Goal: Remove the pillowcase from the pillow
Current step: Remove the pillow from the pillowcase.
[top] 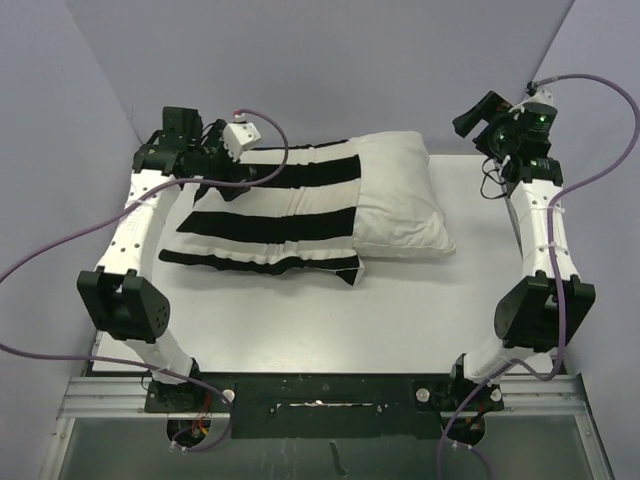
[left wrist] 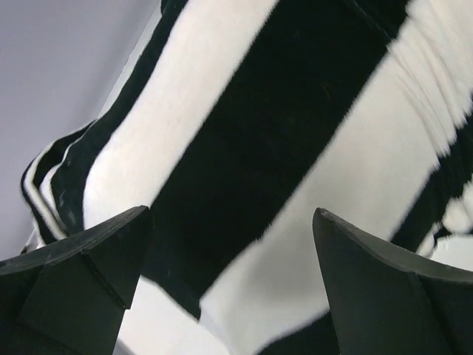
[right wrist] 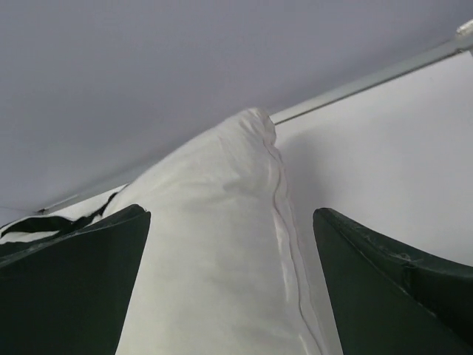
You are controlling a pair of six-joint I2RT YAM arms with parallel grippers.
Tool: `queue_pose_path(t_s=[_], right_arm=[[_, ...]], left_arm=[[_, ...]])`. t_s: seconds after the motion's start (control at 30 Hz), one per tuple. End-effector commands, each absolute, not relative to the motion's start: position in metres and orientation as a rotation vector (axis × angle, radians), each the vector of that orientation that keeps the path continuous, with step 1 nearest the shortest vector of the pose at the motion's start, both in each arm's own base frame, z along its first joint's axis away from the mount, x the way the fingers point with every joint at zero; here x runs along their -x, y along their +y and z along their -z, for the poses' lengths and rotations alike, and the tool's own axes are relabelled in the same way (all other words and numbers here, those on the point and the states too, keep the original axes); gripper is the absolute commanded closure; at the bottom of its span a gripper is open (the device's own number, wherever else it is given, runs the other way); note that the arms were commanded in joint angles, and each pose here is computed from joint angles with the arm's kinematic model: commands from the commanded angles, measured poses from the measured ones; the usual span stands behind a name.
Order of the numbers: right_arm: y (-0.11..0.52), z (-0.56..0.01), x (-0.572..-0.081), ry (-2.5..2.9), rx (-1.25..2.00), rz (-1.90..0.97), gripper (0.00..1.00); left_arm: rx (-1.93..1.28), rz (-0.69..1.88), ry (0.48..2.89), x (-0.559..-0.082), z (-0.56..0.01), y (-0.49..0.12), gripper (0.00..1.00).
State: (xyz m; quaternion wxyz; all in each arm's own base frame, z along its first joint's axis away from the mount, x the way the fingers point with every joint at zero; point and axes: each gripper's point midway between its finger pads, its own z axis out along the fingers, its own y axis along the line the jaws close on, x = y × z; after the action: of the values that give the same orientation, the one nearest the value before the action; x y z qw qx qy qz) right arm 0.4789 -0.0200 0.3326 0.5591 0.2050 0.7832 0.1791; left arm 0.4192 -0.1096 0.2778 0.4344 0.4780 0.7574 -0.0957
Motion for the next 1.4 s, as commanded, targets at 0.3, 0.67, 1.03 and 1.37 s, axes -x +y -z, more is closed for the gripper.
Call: queue_pose_path(t_s=[0.3, 0.67, 1.03, 1.37], right_arm=[[0.094, -0.257, -0.536, 2.050, -0.109, -0.544, 0.02], [0.084, -0.306, -0.549, 1.877, -0.045, -0.505, 0.02], [0.146, -0.247, -0.529, 1.993, -0.026, -0.706, 0.02], [0.213, -0.292, -0.528, 1.795, 0.163, -0.971, 0.95]], left_arm=[[-1.209, 0.300, 2.042, -0.461, -0.180, -0.182, 0.25], [-1.737, 0.381, 2.038, -0.304, -0.092, -0.151, 0.63], [-1.715, 0.416, 2.048, -0.293, -0.097, -0.153, 0.82], [-1.588, 0.590, 2.014, -0.285, -0.155, -0.180, 0.63]])
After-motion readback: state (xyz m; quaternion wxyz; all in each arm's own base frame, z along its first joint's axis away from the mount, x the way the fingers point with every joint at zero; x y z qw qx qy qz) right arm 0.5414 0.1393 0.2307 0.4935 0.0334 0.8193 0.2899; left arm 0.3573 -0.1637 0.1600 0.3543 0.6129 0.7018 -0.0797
